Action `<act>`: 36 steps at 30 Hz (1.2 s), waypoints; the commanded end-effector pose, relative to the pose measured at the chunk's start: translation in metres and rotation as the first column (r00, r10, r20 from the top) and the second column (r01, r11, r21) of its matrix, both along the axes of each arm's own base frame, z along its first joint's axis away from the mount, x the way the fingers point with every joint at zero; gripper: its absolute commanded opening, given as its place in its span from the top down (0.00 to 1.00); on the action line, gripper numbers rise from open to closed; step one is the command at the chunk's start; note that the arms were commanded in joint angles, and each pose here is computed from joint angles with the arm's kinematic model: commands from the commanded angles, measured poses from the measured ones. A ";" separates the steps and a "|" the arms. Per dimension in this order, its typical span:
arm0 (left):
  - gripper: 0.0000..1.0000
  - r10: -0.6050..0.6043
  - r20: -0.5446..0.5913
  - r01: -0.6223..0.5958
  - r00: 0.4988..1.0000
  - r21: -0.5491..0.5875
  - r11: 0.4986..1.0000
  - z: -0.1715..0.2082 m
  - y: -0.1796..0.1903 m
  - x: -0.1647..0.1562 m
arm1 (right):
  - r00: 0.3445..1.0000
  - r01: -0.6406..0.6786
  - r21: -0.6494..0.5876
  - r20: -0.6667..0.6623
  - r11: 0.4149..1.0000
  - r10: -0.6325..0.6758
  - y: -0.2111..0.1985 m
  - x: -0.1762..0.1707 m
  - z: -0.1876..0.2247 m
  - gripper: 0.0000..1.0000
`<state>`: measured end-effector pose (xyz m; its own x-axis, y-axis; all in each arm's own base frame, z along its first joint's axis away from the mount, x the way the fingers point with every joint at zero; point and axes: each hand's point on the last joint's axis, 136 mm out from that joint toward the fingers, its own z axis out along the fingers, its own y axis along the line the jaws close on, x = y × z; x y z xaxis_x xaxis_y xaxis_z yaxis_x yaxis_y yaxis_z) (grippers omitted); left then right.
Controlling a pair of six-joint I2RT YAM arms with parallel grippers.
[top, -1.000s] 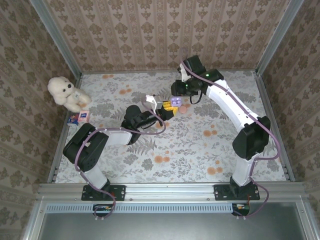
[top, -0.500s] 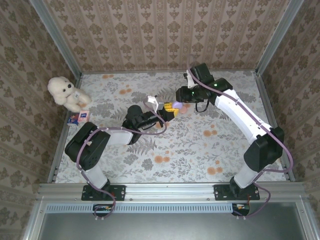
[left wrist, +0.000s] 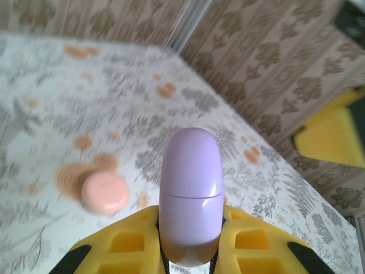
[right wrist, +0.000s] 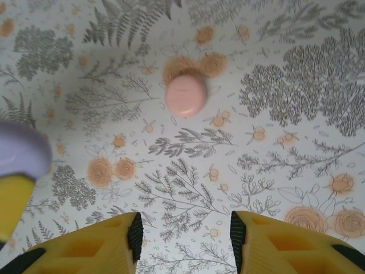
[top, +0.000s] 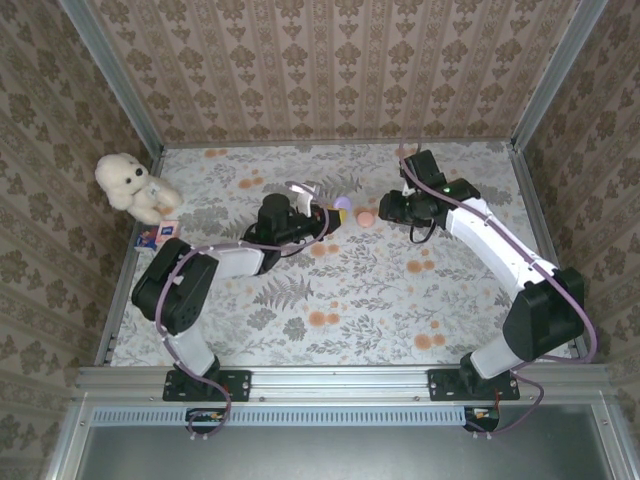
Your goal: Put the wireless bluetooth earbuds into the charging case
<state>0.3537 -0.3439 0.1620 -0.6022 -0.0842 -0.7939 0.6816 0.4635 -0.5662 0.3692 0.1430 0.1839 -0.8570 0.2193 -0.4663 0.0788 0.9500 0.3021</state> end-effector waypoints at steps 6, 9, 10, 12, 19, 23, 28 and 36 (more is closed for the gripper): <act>1.00 0.140 -0.421 -0.055 0.896 0.208 0.977 -0.099 0.014 0.003 | 0.998 0.045 0.017 0.040 0.999 -0.045 -0.003 0.002 0.002 0.52; 0.99 0.171 -0.475 -0.071 0.863 0.222 0.973 -0.117 0.019 0.006 | 0.998 0.044 0.017 0.039 0.999 -0.045 -0.003 0.002 0.002 0.52; 0.97 0.179 -0.486 -0.075 0.855 0.226 0.971 -0.122 0.021 0.006 | 0.998 0.045 0.017 0.040 0.999 -0.045 -0.003 0.002 0.002 0.52; 0.91 0.193 -0.501 -0.082 0.844 0.234 0.969 -0.128 0.024 0.007 | 0.998 0.044 0.016 0.040 0.999 -0.045 -0.004 0.001 0.002 0.51; 0.46 0.258 -0.514 -0.119 0.818 0.288 0.950 -0.137 0.039 0.008 | 0.998 0.039 0.018 0.051 0.999 -0.040 -0.005 0.001 0.006 0.47; 0.00 0.303 -0.497 -0.146 0.814 0.330 0.933 -0.127 0.052 0.008 | 0.998 0.026 0.034 0.059 0.999 -0.028 -0.004 0.000 0.014 0.40; 0.00 0.364 -0.454 -0.189 0.814 0.385 0.903 -0.103 0.079 0.007 | 0.996 0.037 0.032 0.078 0.999 -0.040 -0.013 -0.005 0.025 0.23; 0.00 0.516 -0.128 -0.425 0.847 0.420 0.802 -0.011 0.159 0.023 | 0.968 0.176 -0.099 0.198 0.979 -0.154 -0.061 -0.008 0.033 0.00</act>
<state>0.3726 -0.2212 0.1236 -0.8192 -0.1842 -0.5431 0.1794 0.8172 -0.5478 0.3606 0.1082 0.2139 -0.7632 0.2950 -0.5749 0.1342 0.9426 0.3057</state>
